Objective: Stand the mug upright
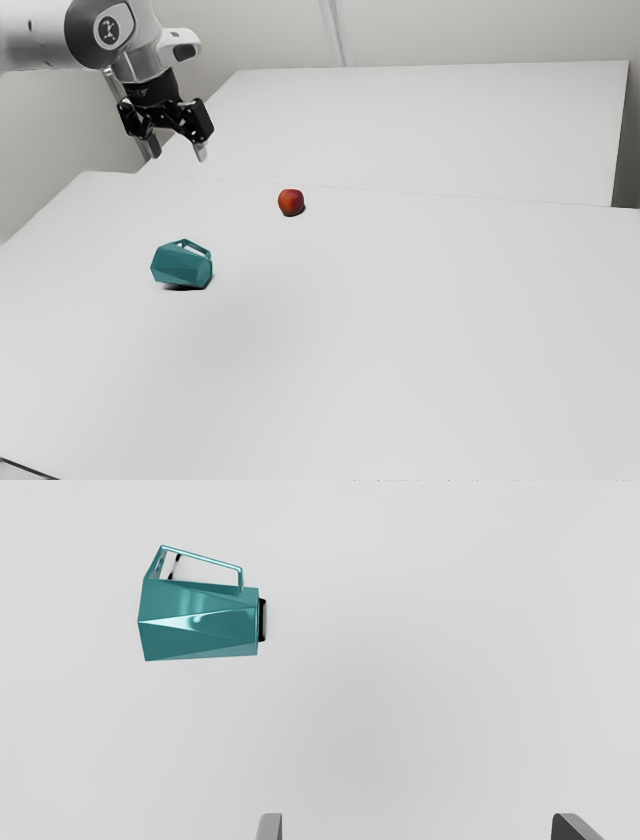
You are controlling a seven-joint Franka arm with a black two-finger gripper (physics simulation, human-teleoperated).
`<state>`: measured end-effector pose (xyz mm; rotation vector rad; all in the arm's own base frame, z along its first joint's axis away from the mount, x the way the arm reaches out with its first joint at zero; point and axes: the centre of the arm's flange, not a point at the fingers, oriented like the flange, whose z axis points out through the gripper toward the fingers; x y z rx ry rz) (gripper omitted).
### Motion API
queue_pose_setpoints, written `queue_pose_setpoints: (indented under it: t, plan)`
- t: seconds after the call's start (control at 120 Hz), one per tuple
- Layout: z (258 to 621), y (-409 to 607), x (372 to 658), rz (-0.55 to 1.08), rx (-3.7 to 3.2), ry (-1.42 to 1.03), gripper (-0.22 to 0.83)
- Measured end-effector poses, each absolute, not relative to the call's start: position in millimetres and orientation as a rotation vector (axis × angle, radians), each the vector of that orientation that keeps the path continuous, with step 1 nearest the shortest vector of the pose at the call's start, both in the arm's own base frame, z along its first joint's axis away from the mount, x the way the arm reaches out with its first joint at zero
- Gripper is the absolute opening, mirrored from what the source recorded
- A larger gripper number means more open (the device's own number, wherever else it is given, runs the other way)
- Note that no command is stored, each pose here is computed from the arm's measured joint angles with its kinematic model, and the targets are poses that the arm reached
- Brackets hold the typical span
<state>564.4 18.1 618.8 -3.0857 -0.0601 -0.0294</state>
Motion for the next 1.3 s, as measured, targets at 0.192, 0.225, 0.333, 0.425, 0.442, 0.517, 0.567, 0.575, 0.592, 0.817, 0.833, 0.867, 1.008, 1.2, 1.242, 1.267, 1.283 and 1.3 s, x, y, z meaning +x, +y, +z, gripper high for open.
queue_pose_setpoints:
  t: [0.192, 0.225, 0.333, 0.425, 0.442, 0.517, 0.567, 0.575, 0.592, 0.817, 0.833, 0.867, 1.008, 1.2, 1.242, 1.267, 1.283, 1.3]
  plan:
    - [618.0, 20.9, 567.5, -0.034, -3.085, -0.071, 0.6]
    - [617.9, 21.9, 568.8, -0.035, -3.083, -0.074, 0.6]
    - [620.2, 29.0, 574.5, -0.045, -3.076, -0.092, 0.6]
    - [615.0, 47.0, 583.8, -0.032, -3.069, -0.139, 0.6]
    - [613.9, 51.9, 585.4, -0.03, -3.068, -0.152, 0.6]
    - [608.0, 76.8, 589.4, -0.015, -3.071, -0.211, 0.6]
    - [606.7, 93.4, 590.4, -0.013, -3.077, -0.246, 0.6]
    - [606.4, 96.2, 590.4, -0.013, -3.079, -0.252, 0.6]
    - [606.0, 102.0, 590.2, -0.012, -3.083, -0.264, 0.6]
    - [578.9, 175.1, 596.6, 0.007, -3.18, -0.386, 0.6]
    - [577.2, 180.3, 597.9, 0.004, -3.188, -0.392, 0.6]
    - [573.8, 189.1, 600.1, -0.002, -3.204, -0.399, 0.6]
    - [544.8, 229.2, 606.2, -0.036, -3.296, -0.443, 0.6]
    - [493.5, 292.9, 604.3, -0.121, -3.446, -0.519, 0.6]
    - [480.1, 302.6, 605.2, -0.141, -3.482, -0.522, 0.6]
    - [472.6, 307.9, 605.9, -0.162, -3.504, -0.524, 0.59]
    - [467.0, 311.3, 606.3, -0.177, -3.519, -0.526, 0.6]
    - [461.9, 314.1, 606.9, -0.194, -3.535, -0.526, 0.59]
